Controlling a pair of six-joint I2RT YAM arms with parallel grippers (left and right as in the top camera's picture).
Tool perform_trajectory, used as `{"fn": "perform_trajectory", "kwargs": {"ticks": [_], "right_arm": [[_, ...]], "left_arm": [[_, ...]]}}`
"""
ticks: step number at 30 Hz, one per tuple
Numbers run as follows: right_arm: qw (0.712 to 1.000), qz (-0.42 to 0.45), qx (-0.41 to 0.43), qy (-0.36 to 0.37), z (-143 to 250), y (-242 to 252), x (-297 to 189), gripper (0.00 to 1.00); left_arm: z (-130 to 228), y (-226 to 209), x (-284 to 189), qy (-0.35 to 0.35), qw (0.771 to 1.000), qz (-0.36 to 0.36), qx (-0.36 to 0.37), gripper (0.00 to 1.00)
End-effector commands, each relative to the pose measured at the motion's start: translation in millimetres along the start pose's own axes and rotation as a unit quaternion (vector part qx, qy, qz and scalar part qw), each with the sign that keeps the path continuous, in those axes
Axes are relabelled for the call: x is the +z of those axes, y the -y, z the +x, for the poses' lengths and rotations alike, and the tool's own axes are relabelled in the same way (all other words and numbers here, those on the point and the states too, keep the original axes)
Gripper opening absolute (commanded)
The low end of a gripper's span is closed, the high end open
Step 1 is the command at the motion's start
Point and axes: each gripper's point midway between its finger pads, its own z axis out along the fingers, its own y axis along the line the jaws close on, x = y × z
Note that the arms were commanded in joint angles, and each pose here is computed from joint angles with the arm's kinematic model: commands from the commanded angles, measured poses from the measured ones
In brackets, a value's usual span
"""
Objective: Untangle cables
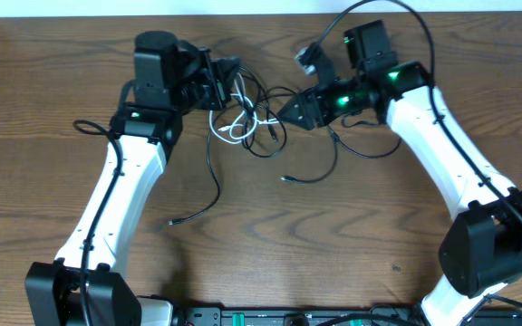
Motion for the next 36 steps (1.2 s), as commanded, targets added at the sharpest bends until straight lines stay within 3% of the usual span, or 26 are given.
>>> {"fn": "perform_trajectory", "kwargs": {"ticks": [1, 8, 12, 16, 26, 31, 35, 36], "right_arm": [[0.999, -0.008, -0.031, -0.006, -1, -16, 14, 0.57], [0.999, 0.007, -0.038, 0.019, -16, -40, 58, 0.56], [0.997, 0.067, 0.005, 0.044, -25, -18, 84, 0.55], [0.995, 0.060, 0.038, 0.065, -32, -6, 110, 0.53], [0.989, 0.033, 0.058, 0.133, -63, -18, 127, 0.50], [0.976, 0.079, 0.124, 0.163, -66, -11, 131, 0.48], [0.968, 0.115, 0.130, 0.181, -66, -12, 136, 0.37], [0.968, 0.116, 0.128, 0.180, -65, -14, 138, 0.29]], "left_arm": [[-10, 21, -7, 0.011, 0.998, 0.035, -0.053, 0.07], [2, 50, -12, -0.020, 0.993, 0.090, -0.077, 0.07], [5, 51, -13, -0.027, 0.993, 0.089, -0.075, 0.08], [8, 53, -17, -0.030, 0.993, 0.092, -0.073, 0.08], [9, 53, -18, -0.030, 0.993, 0.093, -0.072, 0.07], [10, 53, -17, -0.031, 0.993, 0.092, -0.071, 0.07], [11, 52, -18, -0.034, 0.993, 0.091, -0.071, 0.07], [11, 52, -18, -0.034, 0.993, 0.091, -0.071, 0.07]]}}
